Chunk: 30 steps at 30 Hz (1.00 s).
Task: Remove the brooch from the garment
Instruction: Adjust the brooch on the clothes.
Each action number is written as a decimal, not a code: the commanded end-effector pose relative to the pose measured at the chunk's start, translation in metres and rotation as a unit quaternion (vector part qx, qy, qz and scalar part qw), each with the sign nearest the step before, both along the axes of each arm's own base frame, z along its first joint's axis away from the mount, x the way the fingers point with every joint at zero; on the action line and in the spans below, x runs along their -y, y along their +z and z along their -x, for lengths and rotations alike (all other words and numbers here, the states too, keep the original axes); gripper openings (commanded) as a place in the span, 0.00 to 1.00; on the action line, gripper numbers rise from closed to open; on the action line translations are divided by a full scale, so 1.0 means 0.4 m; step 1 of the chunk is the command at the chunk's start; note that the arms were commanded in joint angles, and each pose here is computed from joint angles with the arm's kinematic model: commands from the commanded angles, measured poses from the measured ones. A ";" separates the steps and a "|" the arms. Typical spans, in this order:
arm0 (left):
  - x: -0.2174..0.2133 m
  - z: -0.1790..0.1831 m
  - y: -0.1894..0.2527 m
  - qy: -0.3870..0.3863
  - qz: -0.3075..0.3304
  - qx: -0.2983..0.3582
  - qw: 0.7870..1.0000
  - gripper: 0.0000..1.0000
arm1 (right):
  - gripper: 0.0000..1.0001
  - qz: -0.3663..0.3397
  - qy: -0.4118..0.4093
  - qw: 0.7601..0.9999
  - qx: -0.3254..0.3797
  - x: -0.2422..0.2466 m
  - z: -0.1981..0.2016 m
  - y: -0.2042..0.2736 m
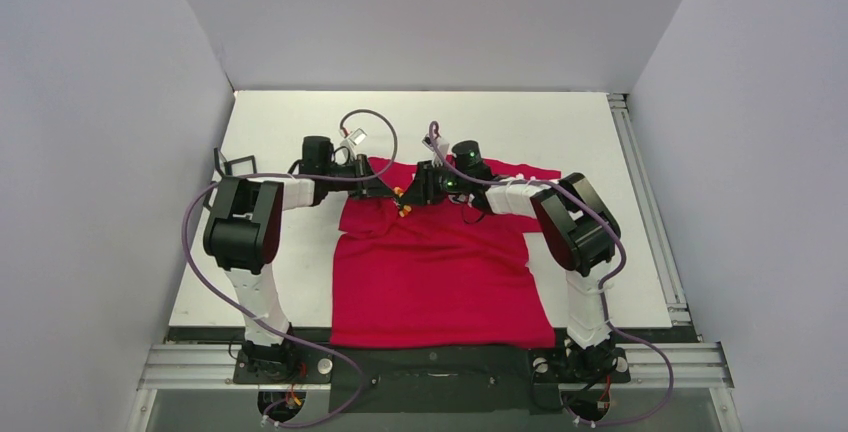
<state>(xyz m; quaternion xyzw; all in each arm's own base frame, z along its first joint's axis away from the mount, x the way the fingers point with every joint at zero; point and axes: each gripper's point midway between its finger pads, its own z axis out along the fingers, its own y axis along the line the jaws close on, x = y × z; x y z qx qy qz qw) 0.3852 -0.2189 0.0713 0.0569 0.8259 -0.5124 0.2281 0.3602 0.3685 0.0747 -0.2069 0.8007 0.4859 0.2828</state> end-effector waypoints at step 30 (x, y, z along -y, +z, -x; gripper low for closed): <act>0.101 0.038 0.045 -0.079 -0.053 0.036 0.995 0.00 | 0.07 0.028 0.043 0.997 0.060 -0.025 -0.013 0.056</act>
